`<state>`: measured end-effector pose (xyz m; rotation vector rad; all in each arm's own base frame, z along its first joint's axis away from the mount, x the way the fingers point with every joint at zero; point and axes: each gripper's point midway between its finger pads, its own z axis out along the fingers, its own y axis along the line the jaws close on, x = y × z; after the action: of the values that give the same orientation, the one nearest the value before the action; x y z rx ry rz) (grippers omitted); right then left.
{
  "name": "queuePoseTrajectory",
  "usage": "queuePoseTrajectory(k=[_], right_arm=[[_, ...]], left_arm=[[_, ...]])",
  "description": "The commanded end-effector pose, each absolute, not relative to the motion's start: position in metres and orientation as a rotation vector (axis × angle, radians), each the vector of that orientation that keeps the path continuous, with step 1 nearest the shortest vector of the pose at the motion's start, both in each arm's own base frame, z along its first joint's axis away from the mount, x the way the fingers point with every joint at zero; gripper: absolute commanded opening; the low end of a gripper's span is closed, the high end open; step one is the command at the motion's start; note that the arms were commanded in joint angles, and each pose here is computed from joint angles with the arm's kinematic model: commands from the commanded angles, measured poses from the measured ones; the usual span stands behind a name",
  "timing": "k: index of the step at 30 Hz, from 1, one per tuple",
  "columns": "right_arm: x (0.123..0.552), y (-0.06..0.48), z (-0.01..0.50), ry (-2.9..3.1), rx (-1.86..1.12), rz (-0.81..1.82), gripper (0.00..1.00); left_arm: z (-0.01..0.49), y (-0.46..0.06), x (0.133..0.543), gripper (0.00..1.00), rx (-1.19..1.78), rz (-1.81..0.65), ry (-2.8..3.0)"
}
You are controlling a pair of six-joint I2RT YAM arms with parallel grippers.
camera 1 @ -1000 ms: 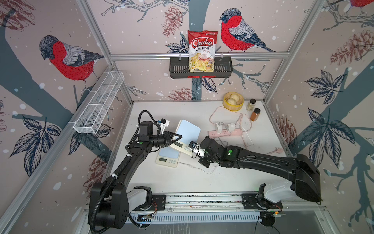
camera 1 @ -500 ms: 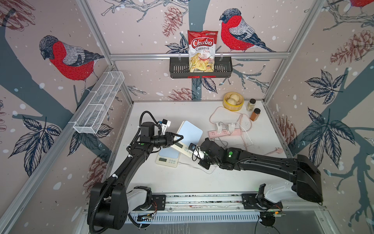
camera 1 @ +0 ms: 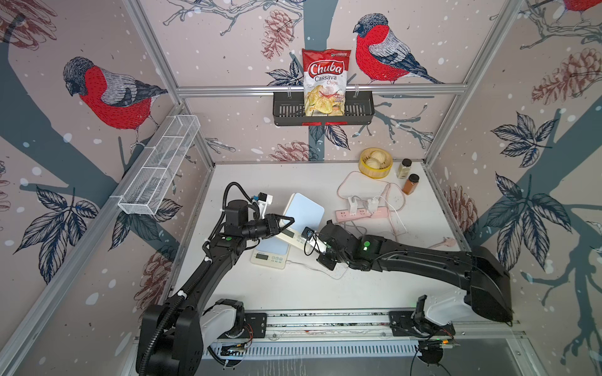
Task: Charge the electronic scale
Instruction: Insert the charging cable into the electronic scale, then place the electronic scale at the center of the board.
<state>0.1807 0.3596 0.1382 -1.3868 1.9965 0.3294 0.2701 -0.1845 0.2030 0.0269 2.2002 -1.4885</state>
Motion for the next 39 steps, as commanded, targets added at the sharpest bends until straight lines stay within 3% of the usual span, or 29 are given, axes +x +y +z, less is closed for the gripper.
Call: queuePoseTrajectory(k=[1, 5, 7, 10, 14, 17, 20, 27, 34, 39], right_arm=[[0.196, 0.407, 0.205, 1.757, -1.181, 0.530, 0.03], [0.190, 0.410, 0.207, 1.714, -1.219, 0.535, 0.04], [0.191, 0.409, 0.206, 1.711, -1.231, 0.519, 0.13], [0.197, 0.401, 0.207, 1.727, -1.212, 0.457, 0.40], [0.209, 0.378, 0.221, 1.737, -1.132, 0.406, 0.65], [0.218, 0.353, 0.232, 1.746, -1.050, 0.418, 1.00], [0.230, 0.326, 0.249, 1.752, -0.929, 0.457, 1.00], [0.267, 0.243, 0.275, 1.748, -0.515, 0.391, 1.00], [0.301, 0.167, 0.252, 1.799, -0.161, 0.307, 1.00], [0.313, 0.135, 0.226, 1.845, -0.034, 0.275, 1.00]], left_arm=[[0.201, -0.196, 0.251, 0.00, 0.056, -1.609, 2.239], [0.198, -0.197, 0.248, 0.00, 0.069, -1.618, 2.253], [0.197, -0.196, 0.250, 0.00, 0.070, -1.606, 2.256], [0.198, -0.188, 0.264, 0.00, 0.067, -1.532, 2.271], [0.212, -0.170, 0.303, 0.00, 0.060, -1.446, 2.244], [0.221, -0.163, 0.338, 0.00, 0.063, -1.368, 2.224], [0.215, -0.163, 0.373, 0.00, 0.053, -1.321, 2.227], [0.145, -0.160, 0.445, 0.00, 0.024, -1.186, 2.313], [0.090, -0.167, 0.487, 0.00, 0.046, -1.141, 2.363], [0.071, -0.157, 0.499, 0.14, 0.030, -1.045, 2.395]])
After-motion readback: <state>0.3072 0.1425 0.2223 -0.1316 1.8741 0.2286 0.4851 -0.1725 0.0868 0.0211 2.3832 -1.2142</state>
